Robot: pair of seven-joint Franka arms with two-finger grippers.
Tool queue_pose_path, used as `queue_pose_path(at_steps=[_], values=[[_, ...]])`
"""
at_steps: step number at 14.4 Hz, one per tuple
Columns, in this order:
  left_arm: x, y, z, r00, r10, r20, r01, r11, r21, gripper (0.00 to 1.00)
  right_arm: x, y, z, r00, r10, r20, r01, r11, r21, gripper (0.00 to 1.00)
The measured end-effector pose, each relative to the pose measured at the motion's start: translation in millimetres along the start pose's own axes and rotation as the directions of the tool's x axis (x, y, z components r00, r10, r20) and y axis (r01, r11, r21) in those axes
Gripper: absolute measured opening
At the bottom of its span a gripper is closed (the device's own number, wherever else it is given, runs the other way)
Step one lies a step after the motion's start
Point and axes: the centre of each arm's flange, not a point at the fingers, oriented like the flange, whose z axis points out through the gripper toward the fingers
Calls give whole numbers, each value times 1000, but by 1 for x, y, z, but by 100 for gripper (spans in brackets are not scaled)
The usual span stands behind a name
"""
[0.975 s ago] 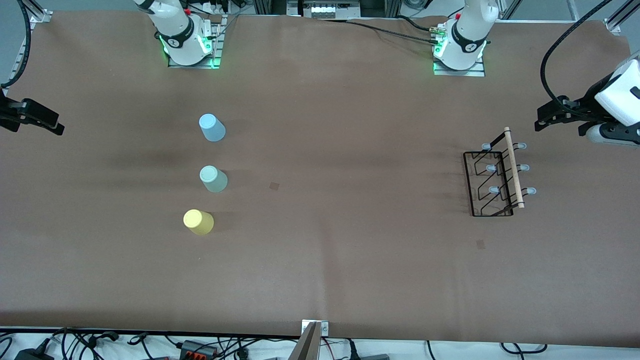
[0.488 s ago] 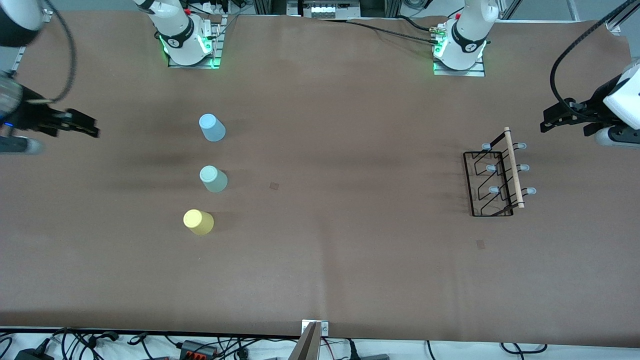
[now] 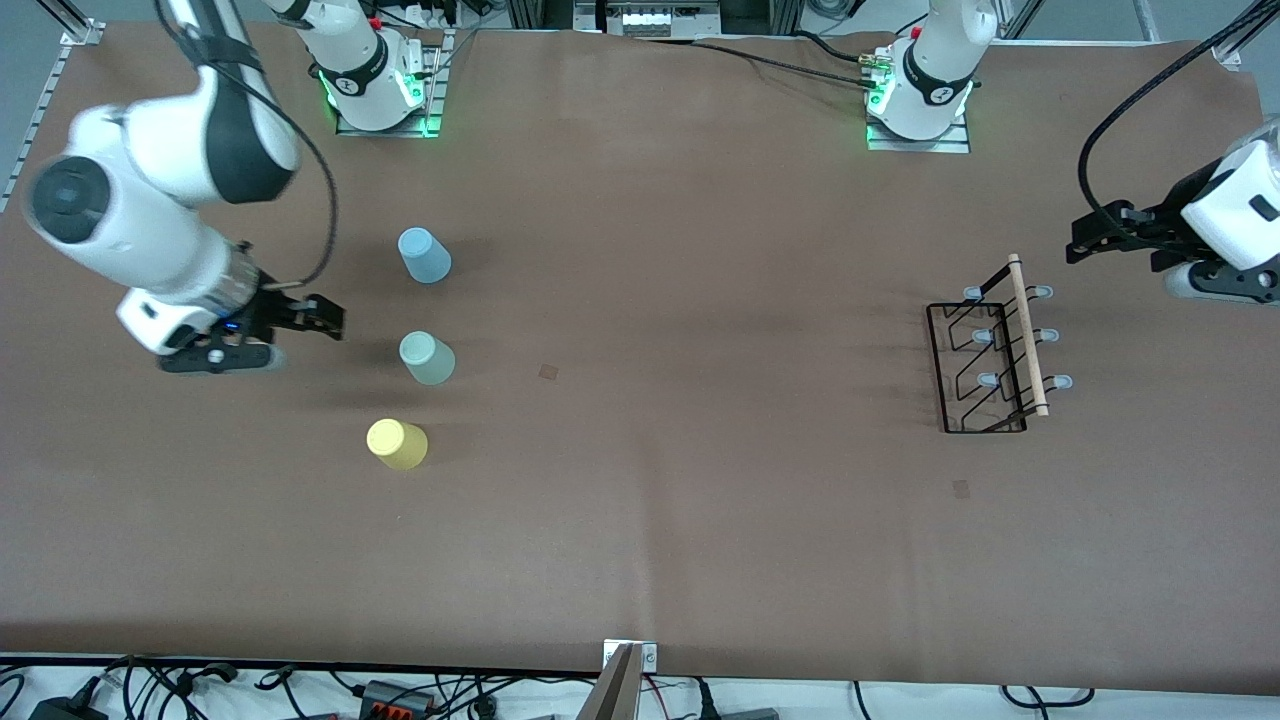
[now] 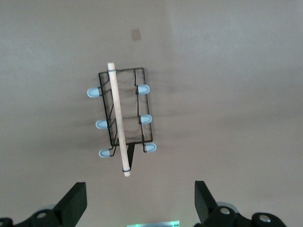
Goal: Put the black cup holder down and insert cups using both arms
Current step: 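Reach the right gripper toward the pale teal cup, then grasp the teal cup with the right gripper while the left gripper grasps the rack dowel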
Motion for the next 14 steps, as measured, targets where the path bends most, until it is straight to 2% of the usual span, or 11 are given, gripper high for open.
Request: queue_pose_path(at_steps=[3, 8, 10, 12, 14], values=[[3, 0, 5, 1000, 0, 14, 0, 1000, -1, 100, -19, -26, 48, 999, 8, -47, -7, 1000, 9, 100], [4, 4, 10, 999, 7, 33, -7, 1000, -2, 100, -36, -53, 105, 996, -18, -82, 20, 999, 25, 100], [14, 2, 35, 996, 5, 87, -5, 1000, -6, 100, -40, -56, 124, 996, -24, -89, 26, 999, 30, 100], [39, -8, 80, 991, -5, 133, 4, 1000, 9, 100, -41, -58, 137, 996, -27, -87, 30, 999, 33, 100], [69, -25, 115, 996, -13, 84, 7, 998, 65, 100, -41, -59, 147, 996, -27, -85, 30, 999, 35, 100]])
